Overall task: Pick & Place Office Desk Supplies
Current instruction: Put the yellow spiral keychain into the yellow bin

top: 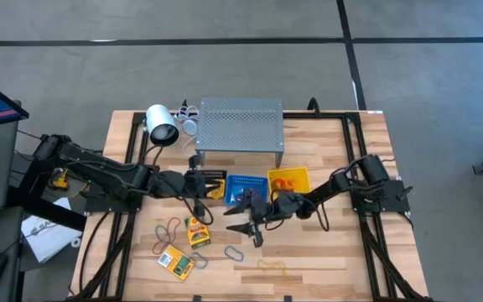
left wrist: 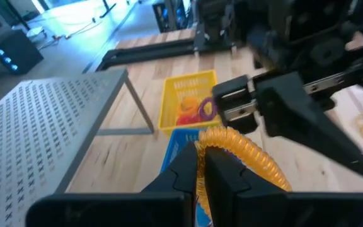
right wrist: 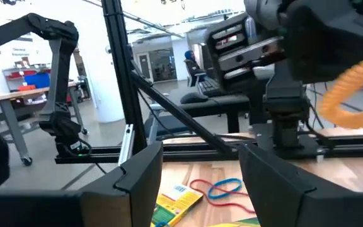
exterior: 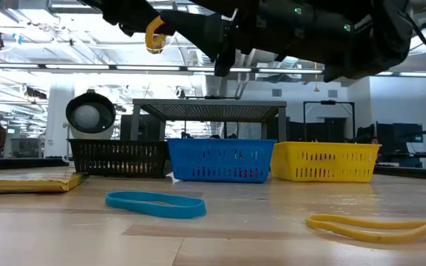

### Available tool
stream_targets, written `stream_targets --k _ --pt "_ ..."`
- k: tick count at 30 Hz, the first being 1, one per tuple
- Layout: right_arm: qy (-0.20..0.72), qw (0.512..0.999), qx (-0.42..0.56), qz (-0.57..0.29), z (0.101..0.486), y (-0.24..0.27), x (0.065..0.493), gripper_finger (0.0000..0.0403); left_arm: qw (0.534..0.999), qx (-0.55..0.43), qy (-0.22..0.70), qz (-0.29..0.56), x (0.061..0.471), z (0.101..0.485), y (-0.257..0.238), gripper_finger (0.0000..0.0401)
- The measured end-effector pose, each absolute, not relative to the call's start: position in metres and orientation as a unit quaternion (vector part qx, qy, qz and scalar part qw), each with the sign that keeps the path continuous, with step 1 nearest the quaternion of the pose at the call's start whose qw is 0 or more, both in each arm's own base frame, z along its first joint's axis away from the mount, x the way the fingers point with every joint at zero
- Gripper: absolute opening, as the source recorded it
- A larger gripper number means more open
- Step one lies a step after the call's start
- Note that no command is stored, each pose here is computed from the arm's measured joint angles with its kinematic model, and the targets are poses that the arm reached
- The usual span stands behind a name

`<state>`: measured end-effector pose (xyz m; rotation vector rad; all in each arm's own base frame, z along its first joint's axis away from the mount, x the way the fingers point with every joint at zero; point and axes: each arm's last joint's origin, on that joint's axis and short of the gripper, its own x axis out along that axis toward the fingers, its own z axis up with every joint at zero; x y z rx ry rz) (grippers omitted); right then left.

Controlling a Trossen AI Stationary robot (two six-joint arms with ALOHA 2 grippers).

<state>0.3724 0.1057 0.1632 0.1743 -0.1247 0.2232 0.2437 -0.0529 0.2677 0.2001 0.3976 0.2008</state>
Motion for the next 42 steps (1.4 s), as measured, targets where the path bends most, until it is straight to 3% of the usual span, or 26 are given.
stream_targets --k 13,42 --pt "-0.087 0.991 0.07 0.067 0.172 0.077 0.383 0.0205 0.978 0.086 0.173 0.08 0.246 0.272 -0.055 0.0009" --pt "-0.093 0.994 0.047 0.043 0.184 0.071 0.396 0.0205 0.979 0.084 0.167 0.08 0.246 0.273 -0.055 0.0008"
